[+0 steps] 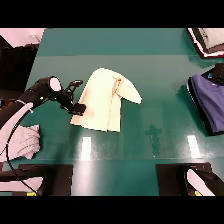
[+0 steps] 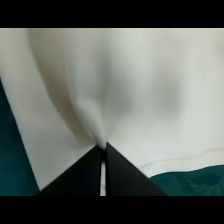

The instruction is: Fold the shirts.

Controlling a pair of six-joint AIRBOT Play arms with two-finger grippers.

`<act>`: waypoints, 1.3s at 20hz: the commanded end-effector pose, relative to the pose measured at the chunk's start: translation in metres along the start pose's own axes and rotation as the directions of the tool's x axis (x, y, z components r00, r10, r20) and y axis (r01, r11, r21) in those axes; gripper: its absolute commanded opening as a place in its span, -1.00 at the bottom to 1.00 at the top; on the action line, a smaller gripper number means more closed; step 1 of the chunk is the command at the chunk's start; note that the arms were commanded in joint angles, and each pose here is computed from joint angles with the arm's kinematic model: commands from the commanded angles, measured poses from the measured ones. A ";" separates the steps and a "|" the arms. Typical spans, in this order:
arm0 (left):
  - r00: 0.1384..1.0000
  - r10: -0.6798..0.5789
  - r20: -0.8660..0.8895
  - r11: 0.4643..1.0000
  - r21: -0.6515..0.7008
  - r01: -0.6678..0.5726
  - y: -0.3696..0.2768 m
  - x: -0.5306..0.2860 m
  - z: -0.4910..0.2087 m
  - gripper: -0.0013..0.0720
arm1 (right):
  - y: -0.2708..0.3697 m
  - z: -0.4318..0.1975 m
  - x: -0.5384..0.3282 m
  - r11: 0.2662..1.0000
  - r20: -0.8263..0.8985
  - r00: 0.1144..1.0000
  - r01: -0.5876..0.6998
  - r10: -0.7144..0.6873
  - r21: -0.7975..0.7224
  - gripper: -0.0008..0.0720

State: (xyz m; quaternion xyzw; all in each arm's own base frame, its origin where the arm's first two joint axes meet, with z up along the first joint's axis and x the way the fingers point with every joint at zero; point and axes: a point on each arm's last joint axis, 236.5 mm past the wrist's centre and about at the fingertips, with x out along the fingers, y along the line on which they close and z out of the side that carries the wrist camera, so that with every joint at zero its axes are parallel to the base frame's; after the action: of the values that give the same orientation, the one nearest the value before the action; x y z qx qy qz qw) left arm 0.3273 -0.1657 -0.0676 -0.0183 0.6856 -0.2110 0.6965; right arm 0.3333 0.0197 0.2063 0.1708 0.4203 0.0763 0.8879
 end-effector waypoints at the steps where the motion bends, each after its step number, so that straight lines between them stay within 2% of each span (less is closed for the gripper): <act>1: 1.000 -0.025 0.014 0.998 0.053 0.024 -0.009 -0.014 0.006 -0.91 | 0.001 -0.005 0.000 1.000 -0.020 1.000 -0.002 0.002 -0.001 -0.93; 6: 0.953 0.005 0.302 0.980 0.190 -0.065 -0.021 -0.148 0.045 -0.90 | 0.006 -0.034 0.004 0.999 -0.162 0.986 -0.035 0.037 0.016 -0.93; 9: 0.917 0.042 0.397 0.973 0.192 -0.128 -0.019 -0.188 0.044 -0.91 | 0.003 -0.048 0.025 0.997 -0.275 0.958 -0.060 0.074 0.057 -0.91; 10: 0.919 0.049 0.392 0.972 0.192 -0.134 -0.017 -0.188 0.042 -0.90 | 0.002 -0.047 0.036 0.994 -0.293 0.952 -0.074 0.093 0.075 -0.69; 11: 0.923 0.054 0.381 0.972 0.192 -0.136 -0.016 -0.186 0.039 -0.90 | 0.004 -0.047 0.049 0.991 -0.315 0.941 -0.103 0.125 0.086 -0.25; 12: 0.926 0.059 0.373 0.972 0.192 -0.139 -0.015 -0.185 0.037 -0.91 | 0.003 -0.048 0.063 0.989 -0.339 0.931 -0.113 0.139 0.096 0.04; 13: 0.926 0.059 0.372 0.972 0.191 -0.139 -0.014 -0.185 0.037 -0.90 | 0.003 -0.052 0.081 0.988 -0.370 0.918 -0.115 0.144 0.099 0.08; 20: 0.929 0.058 0.365 0.972 0.191 -0.136 -0.015 -0.184 0.036 -0.90 | 0.015 -0.078 0.238 0.979 -0.350 0.917 -0.150 0.190 0.137 0.08; 24: 0.927 0.058 0.371 0.973 0.187 -0.136 -0.015 -0.185 0.037 -0.90 | 0.033 -0.110 0.292 0.956 -0.400 0.871 -0.226 0.285 0.189 0.08; 26: 0.925 0.059 0.374 0.973 0.184 -0.136 -0.014 -0.185 0.038 -0.90 | 0.036 -0.125 0.308 0.956 -0.424 0.860 -0.225 0.285 0.187 0.08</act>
State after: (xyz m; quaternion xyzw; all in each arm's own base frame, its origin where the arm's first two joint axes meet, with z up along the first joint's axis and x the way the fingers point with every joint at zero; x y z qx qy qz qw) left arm 0.3637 -0.1300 0.1133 0.0518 0.5206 -0.2410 0.8174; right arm 0.4253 0.1484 -0.0454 0.2510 0.5902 0.1931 0.7426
